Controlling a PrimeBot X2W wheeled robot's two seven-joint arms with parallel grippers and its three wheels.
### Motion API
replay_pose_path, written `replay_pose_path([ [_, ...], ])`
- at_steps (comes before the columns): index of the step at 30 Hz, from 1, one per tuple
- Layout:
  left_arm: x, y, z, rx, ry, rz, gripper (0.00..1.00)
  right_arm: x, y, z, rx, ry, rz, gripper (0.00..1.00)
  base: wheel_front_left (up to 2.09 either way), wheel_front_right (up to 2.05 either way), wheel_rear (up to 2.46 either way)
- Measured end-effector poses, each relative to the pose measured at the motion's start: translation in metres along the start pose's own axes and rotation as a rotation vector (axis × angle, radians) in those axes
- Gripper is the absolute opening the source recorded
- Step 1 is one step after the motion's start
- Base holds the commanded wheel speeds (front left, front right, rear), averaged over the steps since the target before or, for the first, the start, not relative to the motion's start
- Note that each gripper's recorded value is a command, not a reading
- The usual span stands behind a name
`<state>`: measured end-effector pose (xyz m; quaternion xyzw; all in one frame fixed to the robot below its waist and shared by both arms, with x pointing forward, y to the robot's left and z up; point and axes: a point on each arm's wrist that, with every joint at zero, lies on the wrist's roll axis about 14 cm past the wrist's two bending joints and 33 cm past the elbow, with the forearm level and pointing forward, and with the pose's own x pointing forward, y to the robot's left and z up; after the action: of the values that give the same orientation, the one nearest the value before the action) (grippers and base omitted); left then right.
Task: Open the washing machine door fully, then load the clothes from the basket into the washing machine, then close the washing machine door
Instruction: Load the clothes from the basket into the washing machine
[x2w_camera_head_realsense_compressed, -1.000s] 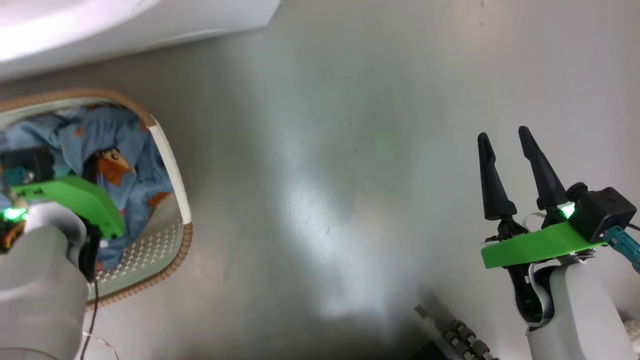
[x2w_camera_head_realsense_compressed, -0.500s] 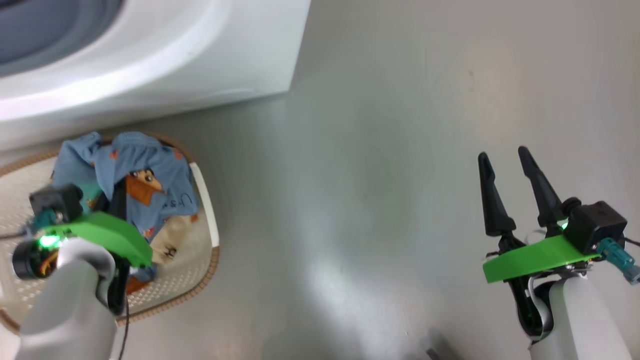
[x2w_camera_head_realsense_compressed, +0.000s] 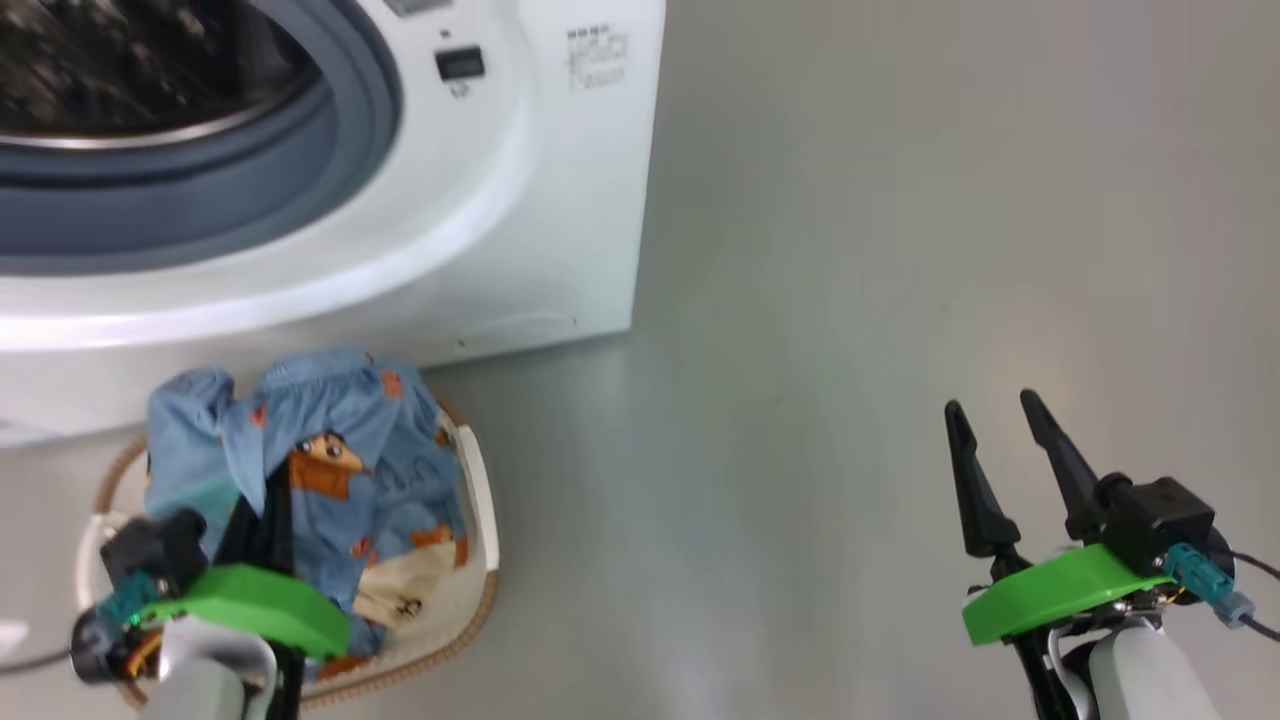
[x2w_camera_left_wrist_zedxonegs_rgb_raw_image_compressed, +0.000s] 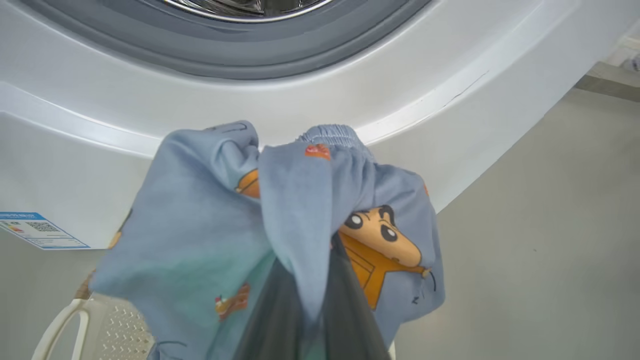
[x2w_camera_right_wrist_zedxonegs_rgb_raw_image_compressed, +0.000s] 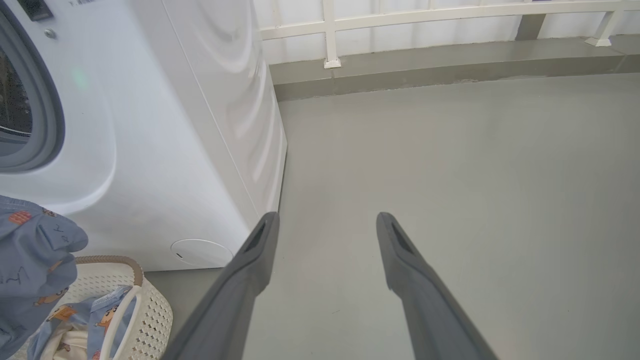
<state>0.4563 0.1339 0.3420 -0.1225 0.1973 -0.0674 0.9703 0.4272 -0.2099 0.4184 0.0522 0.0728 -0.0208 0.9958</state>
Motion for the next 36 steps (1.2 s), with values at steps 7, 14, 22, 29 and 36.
replay_pose_path([
  [7, -0.048, -0.010, 0.050, 0.022, -0.185, 0.009, 0.00, -0.021, 0.008, 0.029, 0.010, -0.071, 0.025, 1.00, 0.00, 0.00, 0.00],
  [14, -0.088, -0.016, 0.091, 0.067, -0.339, 0.018, 0.00, -0.038, 0.014, 0.052, 0.005, -0.134, 0.050, 1.00, 0.00, 0.00, 0.00],
  [22, -0.129, -0.014, 0.105, 0.094, -0.418, 0.046, 0.00, -0.058, 0.022, 0.069, 0.003, -0.187, 0.078, 1.00, 0.00, 0.00, 0.00],
  [29, -0.158, -0.012, 0.108, 0.127, -0.458, 0.064, 0.00, -0.072, 0.027, 0.080, -0.001, -0.227, 0.092, 1.00, 0.00, 0.00, 0.00],
  [36, -0.172, -0.008, 0.107, 0.128, -0.471, 0.094, 0.00, -0.076, 0.030, 0.088, -0.002, -0.253, 0.103, 1.00, 0.00, 0.00, 0.00],
])
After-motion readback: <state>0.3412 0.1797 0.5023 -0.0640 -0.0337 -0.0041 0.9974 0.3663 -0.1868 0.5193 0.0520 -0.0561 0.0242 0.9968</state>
